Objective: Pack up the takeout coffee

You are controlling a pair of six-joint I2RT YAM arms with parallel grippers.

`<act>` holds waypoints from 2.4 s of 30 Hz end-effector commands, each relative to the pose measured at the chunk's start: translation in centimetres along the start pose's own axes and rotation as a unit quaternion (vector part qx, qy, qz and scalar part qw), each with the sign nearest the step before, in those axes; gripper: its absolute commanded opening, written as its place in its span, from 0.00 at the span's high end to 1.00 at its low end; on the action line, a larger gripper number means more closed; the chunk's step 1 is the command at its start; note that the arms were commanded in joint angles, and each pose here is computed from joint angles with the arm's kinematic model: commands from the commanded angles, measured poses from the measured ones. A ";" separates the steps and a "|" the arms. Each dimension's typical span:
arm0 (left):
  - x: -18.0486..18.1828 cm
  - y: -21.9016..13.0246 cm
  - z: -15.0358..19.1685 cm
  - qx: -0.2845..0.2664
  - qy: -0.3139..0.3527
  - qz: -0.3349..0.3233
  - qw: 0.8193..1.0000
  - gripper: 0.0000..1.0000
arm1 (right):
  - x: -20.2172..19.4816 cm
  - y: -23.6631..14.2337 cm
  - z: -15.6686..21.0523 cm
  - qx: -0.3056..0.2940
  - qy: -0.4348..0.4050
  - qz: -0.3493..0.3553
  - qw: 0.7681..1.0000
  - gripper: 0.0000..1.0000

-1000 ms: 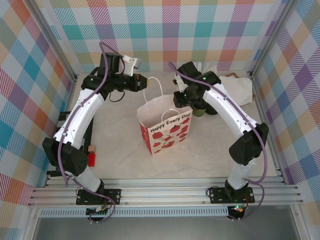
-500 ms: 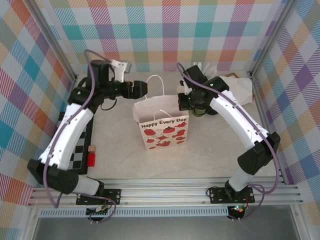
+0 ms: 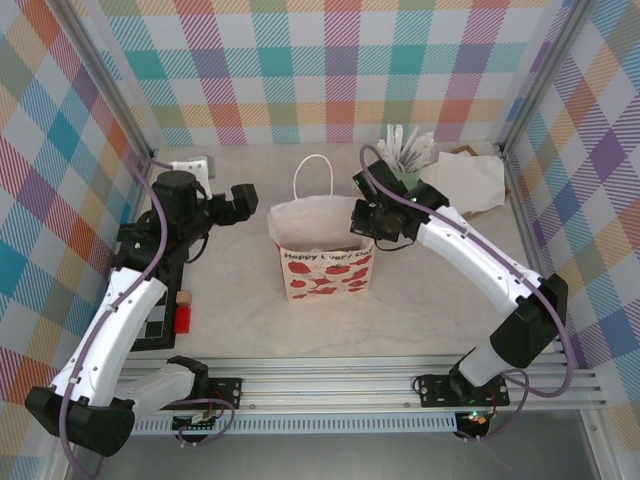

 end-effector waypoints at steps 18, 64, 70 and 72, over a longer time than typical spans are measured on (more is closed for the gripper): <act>-3.8 -6.4 1.6 -0.027 0.110 0.179 0.977 0.00 | 2.3 -6.0 -3.4 -0.044 -0.497 -0.154 0.853 0.00; -1.4 -2.7 6.5 0.036 -0.015 0.148 0.988 0.00 | 6.3 3.0 -5.9 0.084 -0.627 -0.186 0.752 0.67; -0.3 -1.4 6.5 0.041 -0.024 0.109 0.993 0.00 | 7.5 0.9 -6.5 0.044 -0.635 -0.190 0.748 0.83; 0.0 -1.0 6.3 0.042 -0.028 0.094 0.994 0.00 | 7.9 0.2 -6.6 0.032 -0.636 -0.191 0.747 0.89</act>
Point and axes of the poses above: each hand's point on the last joint's axis, 136 mm out from that joint toward the fingers, its own y axis out along the fingers, its own x axis along the line the jaws close on, z = x × y, the point moved 2 cm from there along -y, back along the fingers, and after that the axes turned 5 degrees about -y, right-handed, at the moved point
